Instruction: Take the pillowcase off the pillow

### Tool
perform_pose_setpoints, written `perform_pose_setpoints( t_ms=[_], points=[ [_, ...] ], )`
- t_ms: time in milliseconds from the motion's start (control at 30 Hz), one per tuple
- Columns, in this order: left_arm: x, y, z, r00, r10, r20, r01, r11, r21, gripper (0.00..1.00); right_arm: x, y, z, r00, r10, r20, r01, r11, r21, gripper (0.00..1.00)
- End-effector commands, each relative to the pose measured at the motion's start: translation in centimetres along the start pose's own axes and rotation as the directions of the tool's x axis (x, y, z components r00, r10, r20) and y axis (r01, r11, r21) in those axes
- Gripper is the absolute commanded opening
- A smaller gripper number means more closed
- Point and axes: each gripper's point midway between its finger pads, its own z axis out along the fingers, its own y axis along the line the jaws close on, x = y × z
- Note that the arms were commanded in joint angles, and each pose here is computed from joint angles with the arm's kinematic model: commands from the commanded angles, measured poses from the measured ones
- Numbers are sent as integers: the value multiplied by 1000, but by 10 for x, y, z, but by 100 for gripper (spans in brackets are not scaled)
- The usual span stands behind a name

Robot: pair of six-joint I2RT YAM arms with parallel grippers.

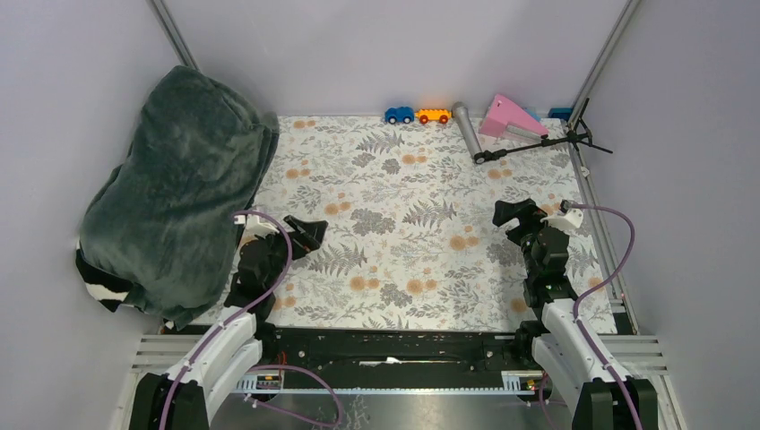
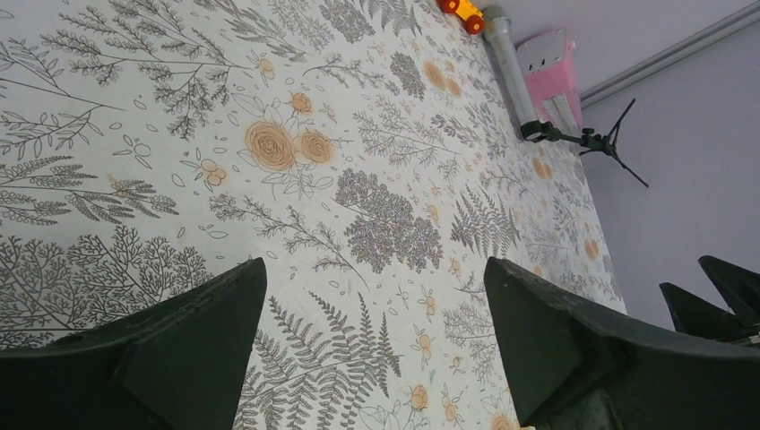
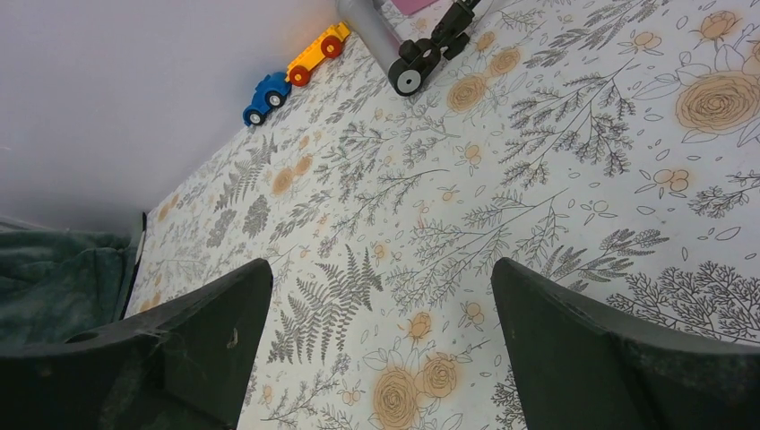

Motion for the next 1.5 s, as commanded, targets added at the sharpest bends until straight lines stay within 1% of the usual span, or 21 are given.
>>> perform_pose_setpoints(
  t_ms=[0,200,267,367,467,567,633,700,733,800,867,933,1067,1133,1200,1333,1400,1433,1467],
  points=[
    [-17,-5,2,997,3,75,-4,1000,12,99,-4,11,-1,1000,30,2,-30,999,-39,99],
    [-11,-1,12,999,-32,32,33,999,-40,99,4,14,-1,998,61,-23,-62,996,-62,100],
    [-8,1,18,999,-34,3,34,995,-89,99,6,17,-1,998,58,-27,-59,996,-70,99],
    [-9,3,25,1000,-17,-11,15,983,-184,99,8,19,-1,998,54,-34,-57,996,-75,99],
    [-21,0,26,1000,10,6,-8,966,-258,99,11,20,-1,997,52,-50,-56,996,-75,100],
    [-47,6,21,997,38,63,-11,924,-381,99,13,21,1,997,48,-65,-53,996,-77,100],
    [-67,12,15,993,66,98,-11,877,-480,99,16,22,1,996,46,-80,-52,995,-80,100],
    [-85,15,11,988,70,138,17,835,-549,99,19,22,2,995,47,-94,-54,995,-82,100],
    [-91,16,12,987,57,149,39,822,-568,99,20,22,3,994,48,-100,-57,995,-85,100],
    [-108,14,20,989,22,146,67,817,-573,99,24,21,4,992,52,-111,-61,994,-85,100],
    [-134,15,25,988,-7,152,96,804,-586,99,28,26,3,990,49,-129,-64,991,-116,99],
    [-166,17,26,987,15,161,90,777,-623,99,29,31,2,989,47,-137,-66,988,-142,100],
    [-233,18,15,970,178,167,10,653,-757,99,26,27,-1,992,44,-116,-59,990,-130,100],
    [-270,17,4,946,287,150,-38,560,-827,99,25,24,-2,994,38,-106,-51,991,-123,100],
    [-307,20,-9,915,383,124,-67,449,-891,99,29,21,-3,993,35,-111,-49,991,-123,100],
    [-350,44,-36,867,499,4,-111,201,-973,99,33,32,-2,989,55,-135,-78,982,-173,99],
    [-364,50,-58,830,554,-71,-101,24,-995,99,33,37,-1,986,55,-154,-82,980,-180,100],
    [-368,51,-67,816,571,-90,-85,-35,-996,99,33,37,-1,985,55,-162,-84,980,-178,100],
    [-370,54,-73,806,584,-94,-69,-64,-996,99,35,36,-1,984,60,-166,-90,980,-176,100]
  ],
)
